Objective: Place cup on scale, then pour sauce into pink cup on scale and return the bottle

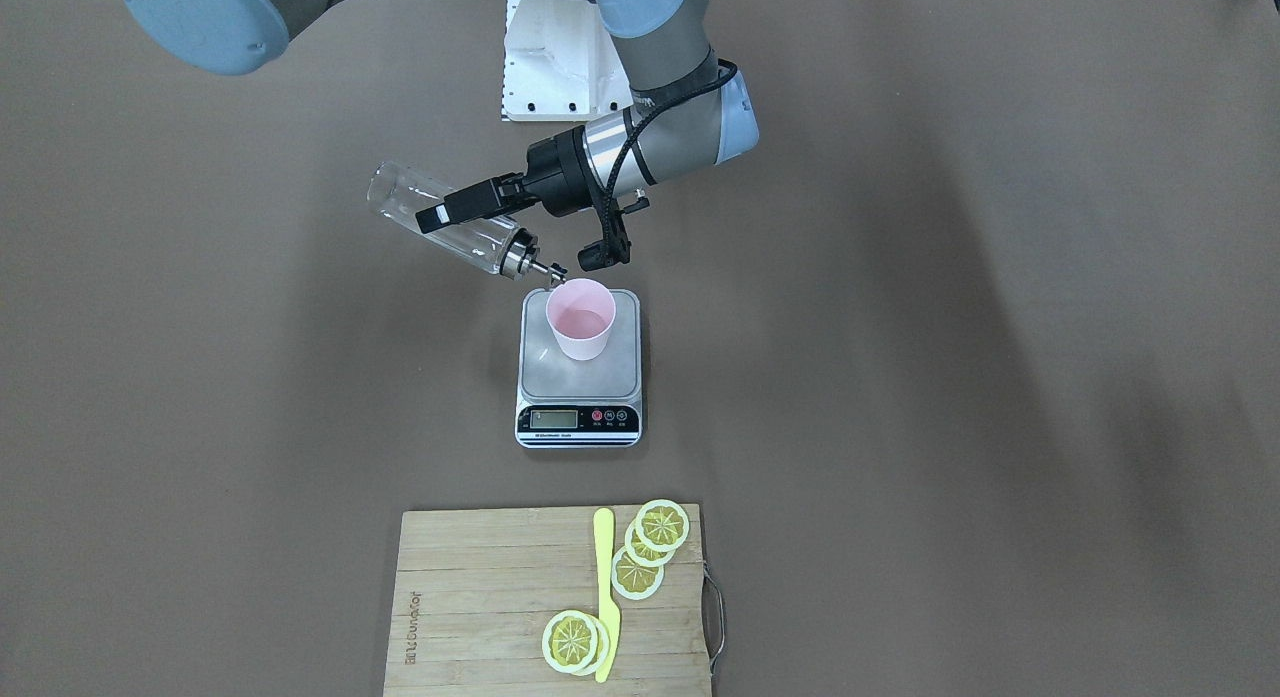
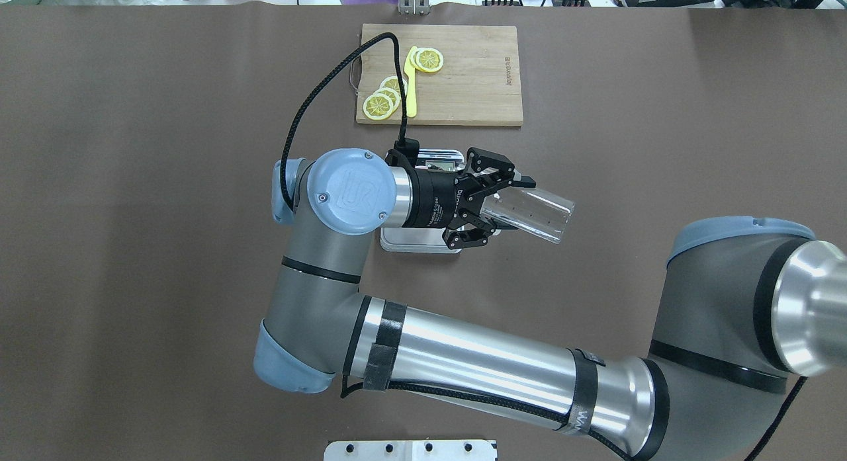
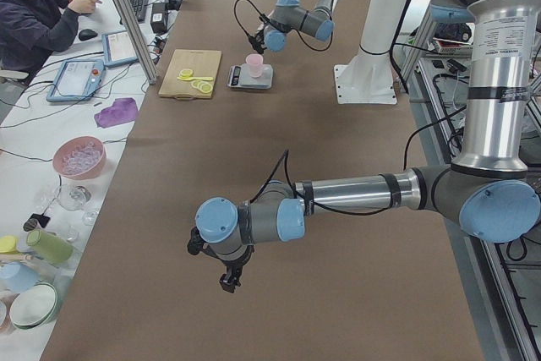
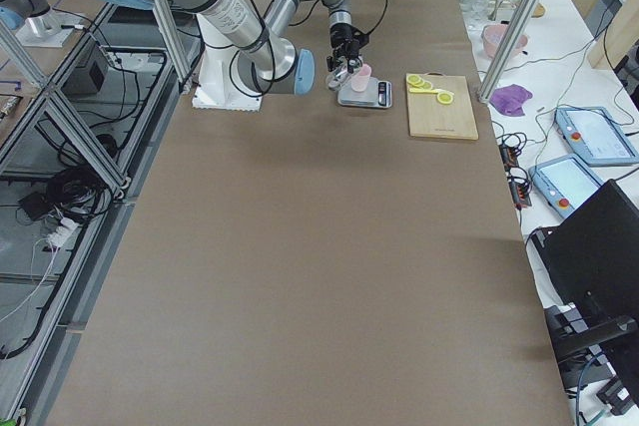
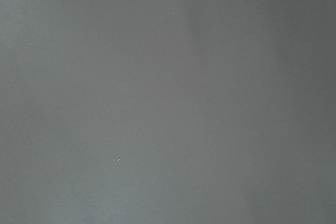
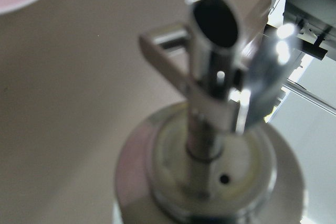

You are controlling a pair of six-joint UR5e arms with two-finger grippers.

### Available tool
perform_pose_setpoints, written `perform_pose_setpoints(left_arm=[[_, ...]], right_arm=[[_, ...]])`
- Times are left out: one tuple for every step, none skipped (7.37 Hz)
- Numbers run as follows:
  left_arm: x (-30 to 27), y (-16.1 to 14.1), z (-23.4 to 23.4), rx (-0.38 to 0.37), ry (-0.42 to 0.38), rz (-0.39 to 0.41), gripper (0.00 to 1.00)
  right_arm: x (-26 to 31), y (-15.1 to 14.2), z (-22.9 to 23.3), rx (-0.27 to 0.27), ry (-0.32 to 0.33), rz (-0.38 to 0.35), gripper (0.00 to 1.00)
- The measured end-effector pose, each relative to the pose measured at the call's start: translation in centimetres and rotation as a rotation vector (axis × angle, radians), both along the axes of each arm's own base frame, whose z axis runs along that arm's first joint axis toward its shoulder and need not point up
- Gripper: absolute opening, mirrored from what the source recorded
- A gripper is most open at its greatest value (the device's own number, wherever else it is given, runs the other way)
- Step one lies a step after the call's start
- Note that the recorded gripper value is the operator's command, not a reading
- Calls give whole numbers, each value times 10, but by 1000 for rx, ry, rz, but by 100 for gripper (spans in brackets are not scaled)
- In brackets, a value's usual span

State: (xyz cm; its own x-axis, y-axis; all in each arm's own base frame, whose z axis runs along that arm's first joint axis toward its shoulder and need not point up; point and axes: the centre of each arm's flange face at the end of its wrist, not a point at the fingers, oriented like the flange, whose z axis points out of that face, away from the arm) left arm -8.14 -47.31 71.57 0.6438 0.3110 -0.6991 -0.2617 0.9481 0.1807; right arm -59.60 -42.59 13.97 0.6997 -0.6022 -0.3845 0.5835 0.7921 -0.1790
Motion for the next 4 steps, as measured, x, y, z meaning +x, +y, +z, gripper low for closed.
perform_pose_setpoints(left_arm=[[0,2,1,-2,2,0,98],[0,2,2,-3,2,0,98],[0,3,2,-3,3,1,98],[0,3,2,-4,3,1,98]], right_arm=[[-1,0,-1,-1,5,3,0],[-1,0,0,-2,10,5,0],[-2,0,1,-3,15,7,0],[-3,-1,1,-2,16,10,0]])
